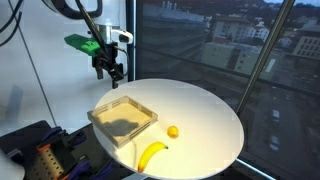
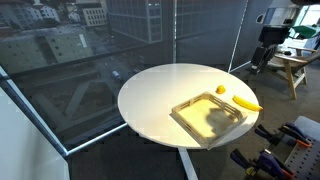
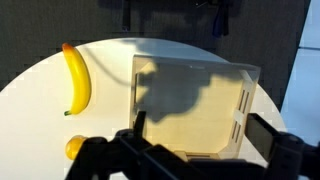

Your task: Put the banana in the box

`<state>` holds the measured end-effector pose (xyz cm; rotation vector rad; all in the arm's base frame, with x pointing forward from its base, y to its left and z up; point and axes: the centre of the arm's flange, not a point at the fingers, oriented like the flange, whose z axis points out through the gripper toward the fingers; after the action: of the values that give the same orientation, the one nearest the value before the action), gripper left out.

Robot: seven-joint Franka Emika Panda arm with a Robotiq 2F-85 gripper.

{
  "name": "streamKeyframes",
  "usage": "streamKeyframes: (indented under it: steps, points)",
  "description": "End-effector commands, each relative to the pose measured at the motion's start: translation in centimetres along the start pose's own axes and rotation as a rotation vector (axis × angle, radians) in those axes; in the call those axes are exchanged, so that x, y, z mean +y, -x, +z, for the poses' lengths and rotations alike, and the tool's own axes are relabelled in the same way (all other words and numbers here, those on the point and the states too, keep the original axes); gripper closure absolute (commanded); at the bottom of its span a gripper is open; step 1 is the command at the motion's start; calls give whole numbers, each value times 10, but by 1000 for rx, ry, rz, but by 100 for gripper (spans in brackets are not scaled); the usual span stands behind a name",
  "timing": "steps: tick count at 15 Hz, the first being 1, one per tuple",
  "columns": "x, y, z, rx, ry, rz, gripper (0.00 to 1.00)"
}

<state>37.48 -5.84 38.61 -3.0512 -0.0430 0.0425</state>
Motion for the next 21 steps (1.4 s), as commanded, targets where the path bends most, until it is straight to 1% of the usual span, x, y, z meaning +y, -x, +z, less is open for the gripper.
streamKeyframes:
  steps: [1, 14, 19, 21]
  points:
    - [8, -21, 1, 12, -14, 25, 0]
    - [26, -60, 24, 46, 36, 85, 0]
    - [40, -69, 31, 58, 45, 127, 0]
    - [50, -73, 34, 39, 40, 139, 0]
